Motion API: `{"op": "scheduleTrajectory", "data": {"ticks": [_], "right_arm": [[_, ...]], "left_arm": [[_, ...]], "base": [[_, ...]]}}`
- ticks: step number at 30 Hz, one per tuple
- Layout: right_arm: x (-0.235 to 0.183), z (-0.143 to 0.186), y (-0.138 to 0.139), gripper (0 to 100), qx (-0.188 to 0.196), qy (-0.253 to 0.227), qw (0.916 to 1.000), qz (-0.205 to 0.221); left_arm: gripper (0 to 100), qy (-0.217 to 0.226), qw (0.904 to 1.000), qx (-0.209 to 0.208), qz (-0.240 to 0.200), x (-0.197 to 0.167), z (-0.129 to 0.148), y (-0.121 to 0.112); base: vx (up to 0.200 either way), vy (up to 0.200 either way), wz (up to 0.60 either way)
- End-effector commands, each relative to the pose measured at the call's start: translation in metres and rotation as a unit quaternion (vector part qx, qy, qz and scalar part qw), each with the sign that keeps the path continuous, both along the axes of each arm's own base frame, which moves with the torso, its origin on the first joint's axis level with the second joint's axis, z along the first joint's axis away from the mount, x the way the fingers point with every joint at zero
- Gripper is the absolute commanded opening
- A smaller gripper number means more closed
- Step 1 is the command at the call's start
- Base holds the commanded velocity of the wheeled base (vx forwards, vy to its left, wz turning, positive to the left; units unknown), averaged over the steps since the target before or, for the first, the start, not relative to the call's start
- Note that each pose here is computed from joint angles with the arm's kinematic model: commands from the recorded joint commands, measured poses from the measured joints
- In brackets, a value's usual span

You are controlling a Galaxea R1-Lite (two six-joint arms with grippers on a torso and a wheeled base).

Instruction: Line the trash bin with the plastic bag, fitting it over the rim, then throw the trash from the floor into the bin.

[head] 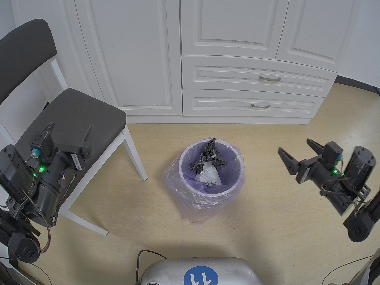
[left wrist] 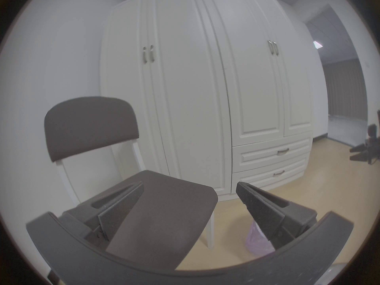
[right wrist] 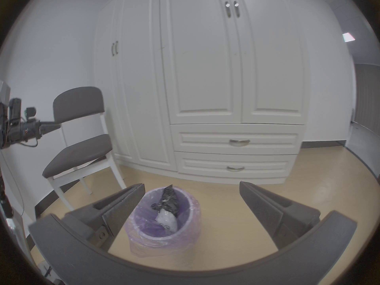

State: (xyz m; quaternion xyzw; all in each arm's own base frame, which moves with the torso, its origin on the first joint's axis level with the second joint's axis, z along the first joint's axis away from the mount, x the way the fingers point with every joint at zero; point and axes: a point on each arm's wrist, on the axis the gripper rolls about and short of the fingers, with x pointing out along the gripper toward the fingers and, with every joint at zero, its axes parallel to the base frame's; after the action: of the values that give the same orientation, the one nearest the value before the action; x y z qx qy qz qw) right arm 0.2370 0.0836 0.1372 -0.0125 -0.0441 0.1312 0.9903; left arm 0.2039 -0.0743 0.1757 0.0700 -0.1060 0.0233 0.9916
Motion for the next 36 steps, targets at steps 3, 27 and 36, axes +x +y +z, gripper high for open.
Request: {"op": "scheduleTrajectory", "data": {"ticks": [3, 27, 36], "right_arm": [[-0.031, 0.003, -0.039, 100, 0.019, 0.005, 0.9972, -0.072], [-0.076, 0.096, -0.063, 100, 0.113, -0.149, 0.9705, -0.152], [-0.155, 0.182, -0.077, 100, 0.115, -0.117, 0.9744, -0.154]], "left_arm": [[100, 0.006, 0.9984, -0.056, 0.009, -0.021, -0.004, 0.012], [100, -0.106, 0.9895, -0.082, 0.054, -0.084, 0.078, 0.047], [100, -0.092, 0.9846, -0.119, 0.089, -0.139, 0.132, 0.073]], "base": [[0.000, 0.000, 0.00], [0.000, 0.000, 0.00], [0.000, 0.000, 0.00]]}}
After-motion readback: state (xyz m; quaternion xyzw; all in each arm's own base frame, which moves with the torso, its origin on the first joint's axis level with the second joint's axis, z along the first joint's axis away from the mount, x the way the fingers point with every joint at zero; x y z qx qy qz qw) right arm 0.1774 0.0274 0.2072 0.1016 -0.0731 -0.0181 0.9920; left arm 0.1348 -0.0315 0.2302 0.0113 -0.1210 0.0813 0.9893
